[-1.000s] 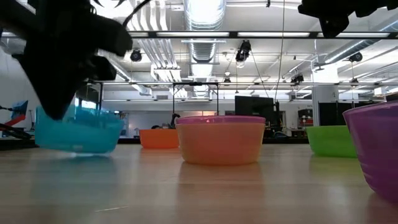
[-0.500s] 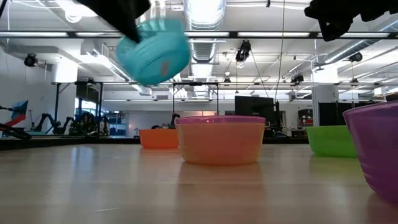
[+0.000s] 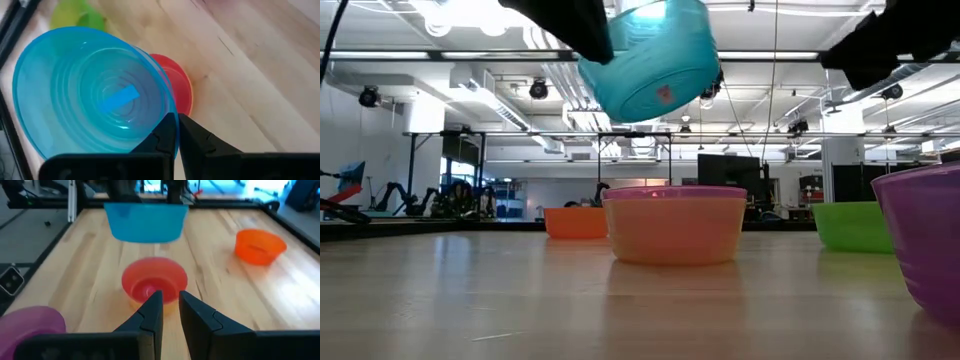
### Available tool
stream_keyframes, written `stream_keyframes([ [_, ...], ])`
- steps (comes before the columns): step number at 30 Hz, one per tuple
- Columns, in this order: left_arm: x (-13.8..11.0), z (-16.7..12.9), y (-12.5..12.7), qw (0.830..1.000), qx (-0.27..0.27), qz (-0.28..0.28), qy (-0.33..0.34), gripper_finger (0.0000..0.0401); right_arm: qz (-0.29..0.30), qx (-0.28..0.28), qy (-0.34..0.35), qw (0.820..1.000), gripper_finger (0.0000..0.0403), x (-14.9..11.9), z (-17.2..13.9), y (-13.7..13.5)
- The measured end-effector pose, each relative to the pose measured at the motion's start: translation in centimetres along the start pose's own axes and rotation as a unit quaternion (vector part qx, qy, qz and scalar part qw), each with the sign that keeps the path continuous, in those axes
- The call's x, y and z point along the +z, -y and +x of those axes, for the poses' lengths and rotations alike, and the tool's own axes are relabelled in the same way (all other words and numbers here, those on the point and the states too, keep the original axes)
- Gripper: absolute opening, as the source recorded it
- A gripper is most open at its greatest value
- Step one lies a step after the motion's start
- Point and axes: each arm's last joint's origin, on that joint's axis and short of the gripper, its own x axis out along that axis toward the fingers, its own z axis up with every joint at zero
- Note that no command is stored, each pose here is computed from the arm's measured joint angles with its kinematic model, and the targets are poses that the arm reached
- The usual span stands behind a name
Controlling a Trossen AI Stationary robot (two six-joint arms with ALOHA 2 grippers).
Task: Nest bowls inside each other
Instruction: Stack the blue bowl on the pink bowl
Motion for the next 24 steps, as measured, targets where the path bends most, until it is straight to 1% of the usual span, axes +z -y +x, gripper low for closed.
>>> stream_keyframes([
  [4,1.5,0.2,-0.7,1.000,-0.019,0.006,-0.023,0.0000,0.013,-0.005,-0.016,1.000,0.0057,-0.4,0.0,0.1],
  [10,2.7,2.6,-1.8,0.995,-0.052,0.016,-0.082,0.0000,0.017,-0.006,-0.020,1.000,0.0057,-0.4,0.0,0.1],
  [12,2.9,3.6,-2.0,0.993,-0.059,0.016,-0.097,0.0000,0.017,-0.006,-0.019,1.000,0.0057,-0.4,0.0,0.1],
  [17,2.7,5.5,-2.1,0.990,-0.082,0.043,-0.110,0.0000,0.030,-0.006,-0.019,0.999,0.0057,-0.4,0.0,0.1],
  [24,2.3,6.3,-2.0,0.988,-0.086,0.042,-0.119,0.0000,0.034,-0.006,-0.019,0.999,0.0057,-0.4,0.0,0.1],
])
